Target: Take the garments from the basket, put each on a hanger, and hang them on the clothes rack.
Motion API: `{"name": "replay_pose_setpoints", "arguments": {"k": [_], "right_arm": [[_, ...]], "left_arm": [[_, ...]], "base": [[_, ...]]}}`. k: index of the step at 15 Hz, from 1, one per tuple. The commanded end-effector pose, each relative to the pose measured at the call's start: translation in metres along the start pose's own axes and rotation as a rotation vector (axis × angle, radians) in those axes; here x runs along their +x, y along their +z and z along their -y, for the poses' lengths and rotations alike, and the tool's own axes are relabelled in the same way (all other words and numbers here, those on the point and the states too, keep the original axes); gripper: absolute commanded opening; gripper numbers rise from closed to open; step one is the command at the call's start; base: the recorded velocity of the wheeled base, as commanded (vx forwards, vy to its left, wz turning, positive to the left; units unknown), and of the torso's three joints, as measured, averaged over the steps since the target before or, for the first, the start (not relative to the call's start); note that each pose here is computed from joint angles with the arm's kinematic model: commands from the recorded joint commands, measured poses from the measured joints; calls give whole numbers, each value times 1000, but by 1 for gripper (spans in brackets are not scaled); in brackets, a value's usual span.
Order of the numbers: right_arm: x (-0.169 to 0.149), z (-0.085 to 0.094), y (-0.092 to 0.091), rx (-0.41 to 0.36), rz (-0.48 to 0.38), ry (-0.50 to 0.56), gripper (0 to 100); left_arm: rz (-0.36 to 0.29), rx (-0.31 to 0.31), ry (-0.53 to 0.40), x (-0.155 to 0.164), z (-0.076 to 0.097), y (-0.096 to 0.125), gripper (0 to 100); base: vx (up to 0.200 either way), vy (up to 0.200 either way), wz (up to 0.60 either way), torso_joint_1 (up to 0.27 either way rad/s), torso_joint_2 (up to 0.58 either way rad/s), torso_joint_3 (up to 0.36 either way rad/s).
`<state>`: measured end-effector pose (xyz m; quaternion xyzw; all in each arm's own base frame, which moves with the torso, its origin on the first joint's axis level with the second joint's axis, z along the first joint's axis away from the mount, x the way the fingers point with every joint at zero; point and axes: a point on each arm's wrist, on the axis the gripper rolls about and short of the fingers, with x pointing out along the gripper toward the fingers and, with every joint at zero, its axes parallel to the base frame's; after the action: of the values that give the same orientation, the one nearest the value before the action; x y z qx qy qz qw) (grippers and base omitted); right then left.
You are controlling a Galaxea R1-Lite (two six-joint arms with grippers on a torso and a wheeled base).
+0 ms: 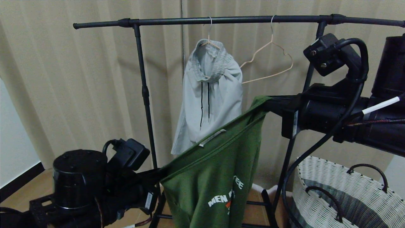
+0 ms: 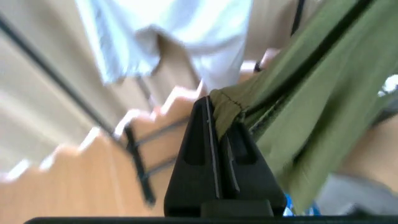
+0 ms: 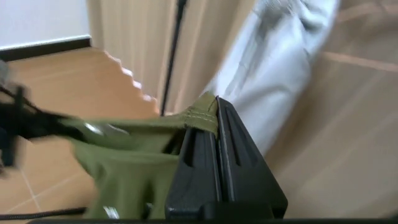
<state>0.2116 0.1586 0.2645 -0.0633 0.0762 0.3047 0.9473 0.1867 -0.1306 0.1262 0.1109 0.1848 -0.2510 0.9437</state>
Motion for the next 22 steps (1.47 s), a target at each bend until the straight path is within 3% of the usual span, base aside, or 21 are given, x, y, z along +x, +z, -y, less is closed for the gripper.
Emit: {"name": "replay_pose_setpoints", "arguments": {"k": [1, 3, 5, 8, 10, 15, 18, 20, 22], "right_arm": [[-12, 17, -17, 30, -20, -67, 0], [-21, 18, -24, 74, 27, -78, 0], [-30, 18, -21, 80, 96, -83, 0], [-40, 30, -8, 78, 177, -133, 0], [-42, 35, 6, 77, 224, -149, 0], [-45, 35, 7, 75, 224, -139, 0], [-68, 32, 9, 73, 249, -135, 0], [-95, 28, 11, 71, 244, -98, 0], [-131, 20, 11, 57, 244, 68, 0]], "left_arm": [[108, -32, 27, -51, -17, 75, 0], [124, -89, 20, -70, -22, 122, 0], [197, -130, -22, -92, -18, 164, 0], [285, -147, -83, -105, -8, 196, 0], [279, -137, -110, -106, -2, 195, 0], [216, -125, -119, -98, 3, 179, 0], [202, -131, -83, -93, 1, 177, 0], [176, -168, -45, -75, 4, 179, 0], [163, -201, -32, -52, 6, 187, 0]], "base": [[0, 0, 0, 0, 0, 0], [0, 0, 0, 0, 0, 0], [0, 0, 0, 0, 0, 0], [0, 0, 0, 0, 0, 0], [0, 0, 0, 0, 0, 0], [0, 0, 0, 0, 0, 0], [0, 0, 0, 0, 0, 0], [0, 0, 0, 0, 0, 0], [0, 0, 0, 0, 0, 0]]}}
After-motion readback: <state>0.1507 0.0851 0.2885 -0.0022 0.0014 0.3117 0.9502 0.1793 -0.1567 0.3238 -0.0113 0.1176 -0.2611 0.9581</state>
